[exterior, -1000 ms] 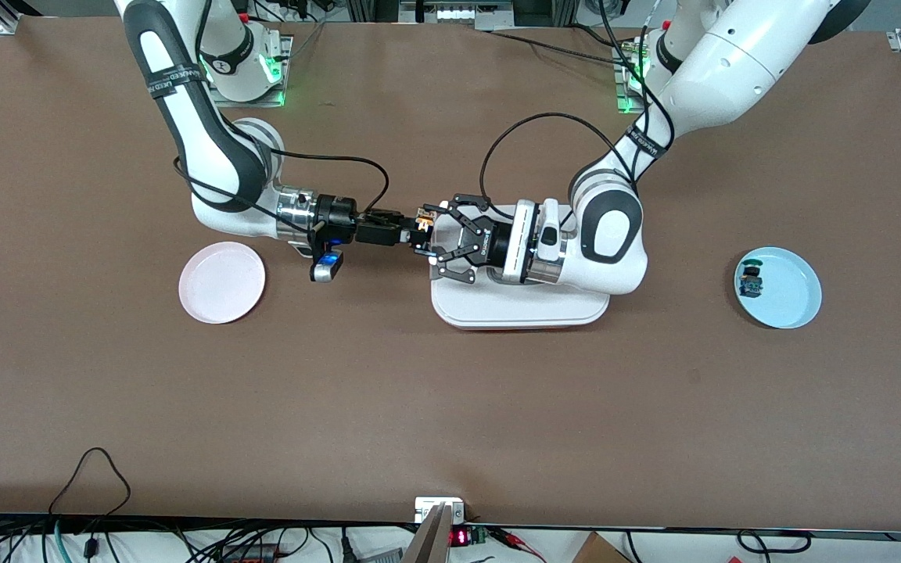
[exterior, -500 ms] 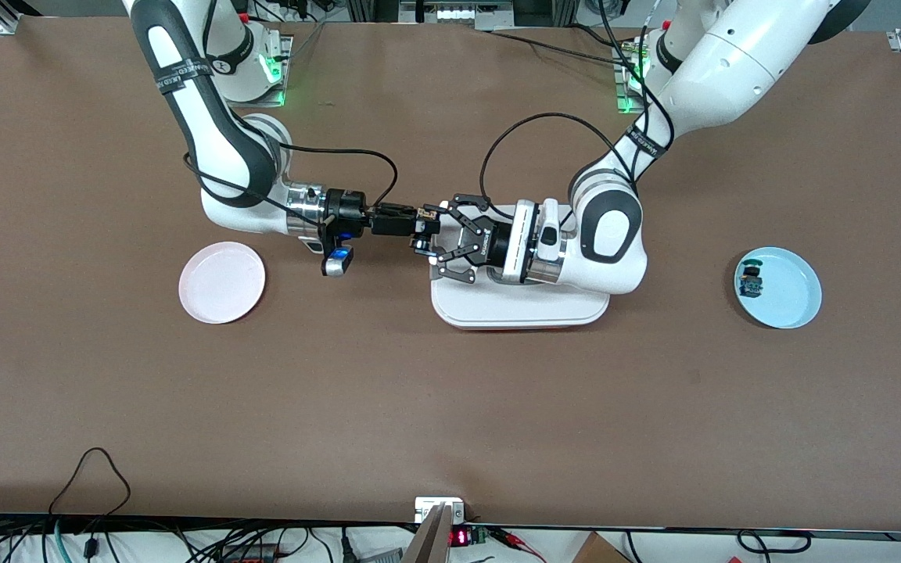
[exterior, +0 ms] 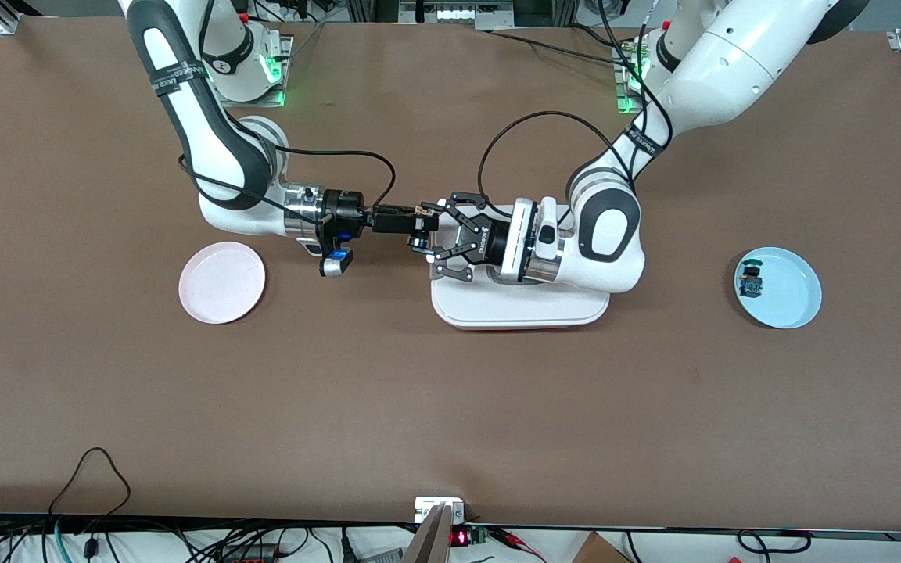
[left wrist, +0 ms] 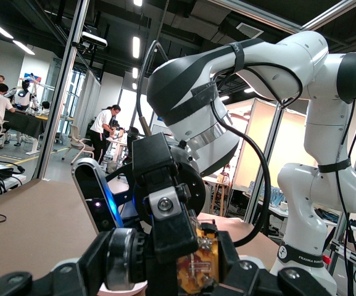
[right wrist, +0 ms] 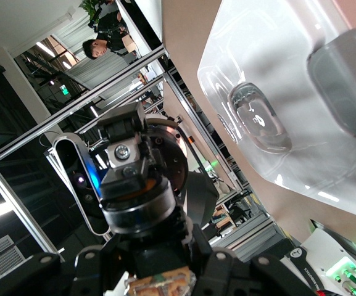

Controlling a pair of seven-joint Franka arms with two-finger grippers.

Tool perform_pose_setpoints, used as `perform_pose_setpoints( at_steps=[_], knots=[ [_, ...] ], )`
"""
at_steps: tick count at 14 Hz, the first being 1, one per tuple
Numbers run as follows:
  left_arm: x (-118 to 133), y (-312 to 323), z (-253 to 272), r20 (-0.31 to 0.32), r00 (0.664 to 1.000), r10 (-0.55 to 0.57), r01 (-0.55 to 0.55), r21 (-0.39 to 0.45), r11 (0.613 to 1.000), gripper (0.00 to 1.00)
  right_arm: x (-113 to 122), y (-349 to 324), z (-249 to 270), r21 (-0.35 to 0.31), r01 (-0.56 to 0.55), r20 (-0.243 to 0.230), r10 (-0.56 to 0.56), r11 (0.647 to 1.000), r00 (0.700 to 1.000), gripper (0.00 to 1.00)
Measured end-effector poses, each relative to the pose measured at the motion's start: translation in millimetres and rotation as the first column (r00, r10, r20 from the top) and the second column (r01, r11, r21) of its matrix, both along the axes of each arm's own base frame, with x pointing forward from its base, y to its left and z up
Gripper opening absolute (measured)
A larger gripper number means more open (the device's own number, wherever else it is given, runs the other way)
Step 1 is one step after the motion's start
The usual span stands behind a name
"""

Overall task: Transfer orange switch to right arm and place
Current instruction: 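Close the right gripper on the orange switch beside the left gripper, then open the left gripper and pull it back while the right gripper holds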

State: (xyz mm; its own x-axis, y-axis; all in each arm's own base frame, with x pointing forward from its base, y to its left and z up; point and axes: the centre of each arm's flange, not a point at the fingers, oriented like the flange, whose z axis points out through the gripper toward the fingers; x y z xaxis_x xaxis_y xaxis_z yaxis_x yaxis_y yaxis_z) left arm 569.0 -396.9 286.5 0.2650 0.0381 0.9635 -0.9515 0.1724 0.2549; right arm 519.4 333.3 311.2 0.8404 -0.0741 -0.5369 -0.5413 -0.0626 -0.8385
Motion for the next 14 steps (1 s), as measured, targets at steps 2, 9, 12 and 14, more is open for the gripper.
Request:
perform_pose_setpoints(
  at_steps=[2, 9, 12, 14],
  knots=[
    [-0.4, -1.2, 0.1, -0.010, 1.000, 0.009, -0.009, -0.007, 1.000, 0.73, 1.1, -1.4, 0.5, 0.007, -0.001, 0.000, 0.001, 1.000, 1.000, 0.42],
    [5.3, 6.7, -1.9, -0.021, 0.999, 0.039, -0.039, -0.015, 0.999, 1.00, 5.1, -7.9, 1.7, 0.018, 0.004, 0.001, -0.004, 1.000, 1.000, 0.42],
    [12.8, 16.1, 1.8, -0.014, 0.998, 0.056, -0.056, -0.016, 0.998, 1.00, 6.2, -9.6, 1.9, 0.019, 0.007, 0.001, -0.007, 1.000, 1.000, 0.42],
    [20.0, 28.2, 5.0, -0.019, 0.998, 0.055, -0.055, -0.014, 0.998, 1.00, 9.6, -15.4, 2.7, 0.027, 0.012, 0.001, -0.012, 1.000, 1.000, 0.42]
  ],
)
